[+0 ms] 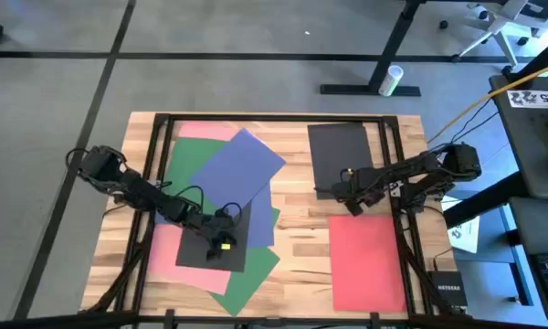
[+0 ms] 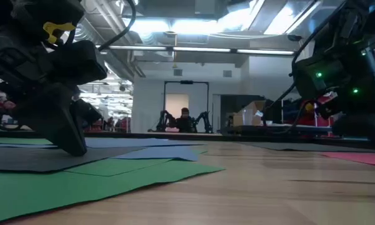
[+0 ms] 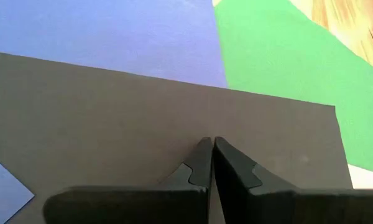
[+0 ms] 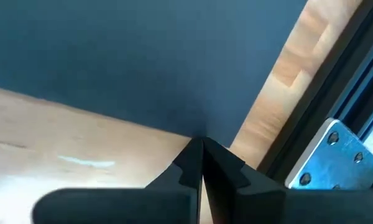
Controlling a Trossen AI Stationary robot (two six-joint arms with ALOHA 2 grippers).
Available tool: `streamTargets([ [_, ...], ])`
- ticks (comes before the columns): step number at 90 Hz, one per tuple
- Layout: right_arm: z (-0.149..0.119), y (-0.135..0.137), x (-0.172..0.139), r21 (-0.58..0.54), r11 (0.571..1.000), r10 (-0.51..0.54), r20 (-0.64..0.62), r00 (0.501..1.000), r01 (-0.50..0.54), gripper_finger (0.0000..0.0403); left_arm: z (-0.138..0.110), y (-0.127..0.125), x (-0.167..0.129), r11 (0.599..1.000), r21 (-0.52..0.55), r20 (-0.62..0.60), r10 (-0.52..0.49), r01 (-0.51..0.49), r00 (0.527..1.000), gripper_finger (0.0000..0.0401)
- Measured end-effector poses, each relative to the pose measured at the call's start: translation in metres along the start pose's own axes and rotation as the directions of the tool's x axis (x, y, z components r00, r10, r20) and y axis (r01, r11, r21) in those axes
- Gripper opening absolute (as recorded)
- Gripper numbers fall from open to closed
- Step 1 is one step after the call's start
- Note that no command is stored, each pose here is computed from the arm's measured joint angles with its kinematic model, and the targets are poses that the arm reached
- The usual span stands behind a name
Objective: Organize paper
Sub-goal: Stack the black paper on top of the other black paper on the table
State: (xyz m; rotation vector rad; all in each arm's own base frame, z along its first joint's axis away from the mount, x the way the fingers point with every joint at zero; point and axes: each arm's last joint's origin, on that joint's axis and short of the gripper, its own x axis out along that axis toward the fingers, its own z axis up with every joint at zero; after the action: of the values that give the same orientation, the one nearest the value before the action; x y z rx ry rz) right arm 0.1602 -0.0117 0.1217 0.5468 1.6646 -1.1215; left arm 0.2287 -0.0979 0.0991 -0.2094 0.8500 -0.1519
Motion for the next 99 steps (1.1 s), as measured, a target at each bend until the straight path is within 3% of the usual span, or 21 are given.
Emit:
streamTargets([
  [76, 0.001, 0.002, 0.0, 0.03, 0.999, 0.024, 0.023, 0.999, -0.024, 0.0, 0.0, 0.0, 0.0, 1.0, -0.001, 0.0, 0.0, 0.0, 1.0, 0.0],
  [99, 0.004, 0.004, -0.014, 0.052, 0.989, 0.132, 0.066, 0.989, -0.136, 0.0, 0.0, 0.0, 0.0, 1.0, -0.002, 0.0, 0.0, 0.0, 1.0, 0.0],
])
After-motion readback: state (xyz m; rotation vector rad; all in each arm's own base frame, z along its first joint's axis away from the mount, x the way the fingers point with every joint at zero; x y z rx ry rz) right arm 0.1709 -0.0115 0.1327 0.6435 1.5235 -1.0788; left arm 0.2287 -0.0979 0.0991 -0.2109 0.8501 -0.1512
